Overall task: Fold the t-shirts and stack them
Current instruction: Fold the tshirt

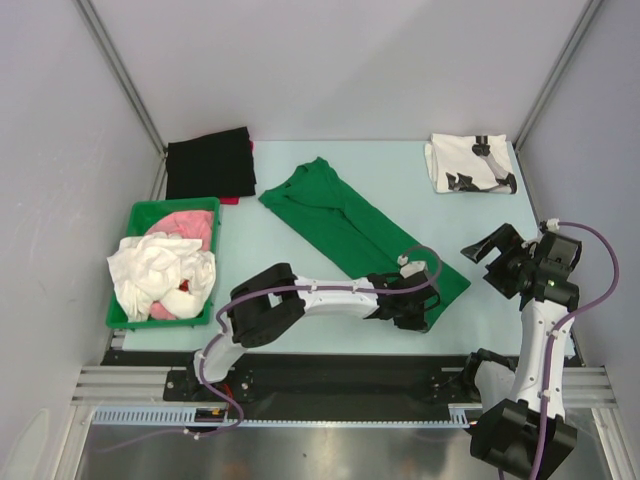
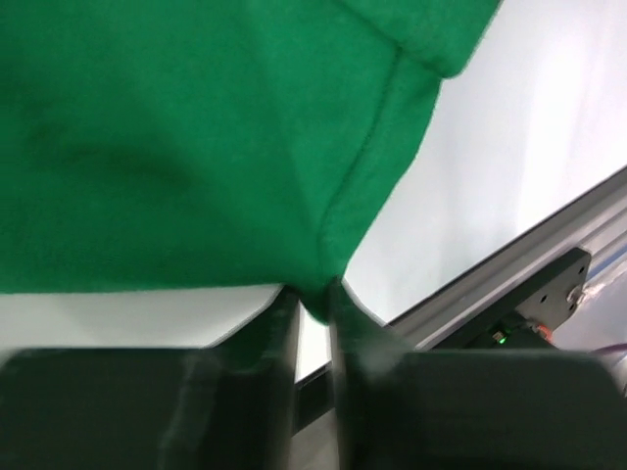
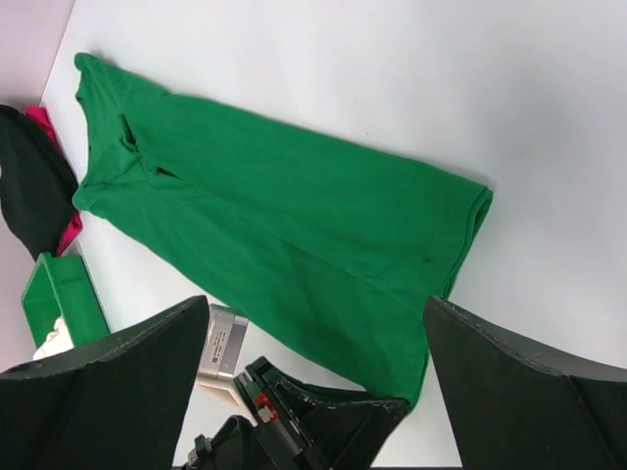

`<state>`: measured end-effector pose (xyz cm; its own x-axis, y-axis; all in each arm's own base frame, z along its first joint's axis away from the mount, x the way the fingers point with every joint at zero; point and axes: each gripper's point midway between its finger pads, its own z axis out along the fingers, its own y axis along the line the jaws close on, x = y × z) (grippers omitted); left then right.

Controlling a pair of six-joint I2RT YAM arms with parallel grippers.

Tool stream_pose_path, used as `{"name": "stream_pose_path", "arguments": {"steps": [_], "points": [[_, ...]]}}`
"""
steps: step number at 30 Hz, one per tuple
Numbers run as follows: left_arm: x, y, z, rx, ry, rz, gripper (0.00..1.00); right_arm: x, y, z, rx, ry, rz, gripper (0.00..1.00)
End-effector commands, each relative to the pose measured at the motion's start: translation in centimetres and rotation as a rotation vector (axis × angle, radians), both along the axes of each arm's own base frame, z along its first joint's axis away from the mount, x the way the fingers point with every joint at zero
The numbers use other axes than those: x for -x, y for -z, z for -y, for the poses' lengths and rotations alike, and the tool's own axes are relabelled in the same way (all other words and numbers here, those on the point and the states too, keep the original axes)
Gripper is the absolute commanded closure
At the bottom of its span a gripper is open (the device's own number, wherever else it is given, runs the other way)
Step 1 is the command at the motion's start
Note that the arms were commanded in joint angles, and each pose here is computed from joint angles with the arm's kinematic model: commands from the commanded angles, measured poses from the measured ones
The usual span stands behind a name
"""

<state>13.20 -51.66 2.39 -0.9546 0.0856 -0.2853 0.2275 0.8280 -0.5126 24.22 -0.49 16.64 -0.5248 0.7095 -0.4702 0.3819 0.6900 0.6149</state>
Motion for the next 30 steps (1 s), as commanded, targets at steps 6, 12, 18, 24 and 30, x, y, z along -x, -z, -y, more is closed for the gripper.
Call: {"name": "stream_pose_path", "arguments": {"steps": [6,12,18,24,30], "points": [[0.1,-1.2,-0.4,0.001,0.016,0.021,1.00,-0.4,-1.2,-0.4,-0.005,-0.039,0.045,0.02],[2.0,-4.0,-7.0,-0.018,0.043,0.047,1.00,0.7,-1.1,-2.4,-0.087,-0.094,-0.003,0.01],[4.4,-3.3,-16.8,-0.082,-0.020,0.039,1.00,2.4,0.6,-6.5,-0.150,-0.162,-0.052,0.01],[7.7,-3.7,-24.8,-0.025,-0.110,0.000,1.00,7.9,2.9,-12.9,-0.175,-0.318,-0.148,0.01],[9.2,-3.1,-31.0,0.055,-0.239,-0.040,0.98,13.5,5.8,-18.3,-0.246,-0.448,-0.219,0.06]]}}
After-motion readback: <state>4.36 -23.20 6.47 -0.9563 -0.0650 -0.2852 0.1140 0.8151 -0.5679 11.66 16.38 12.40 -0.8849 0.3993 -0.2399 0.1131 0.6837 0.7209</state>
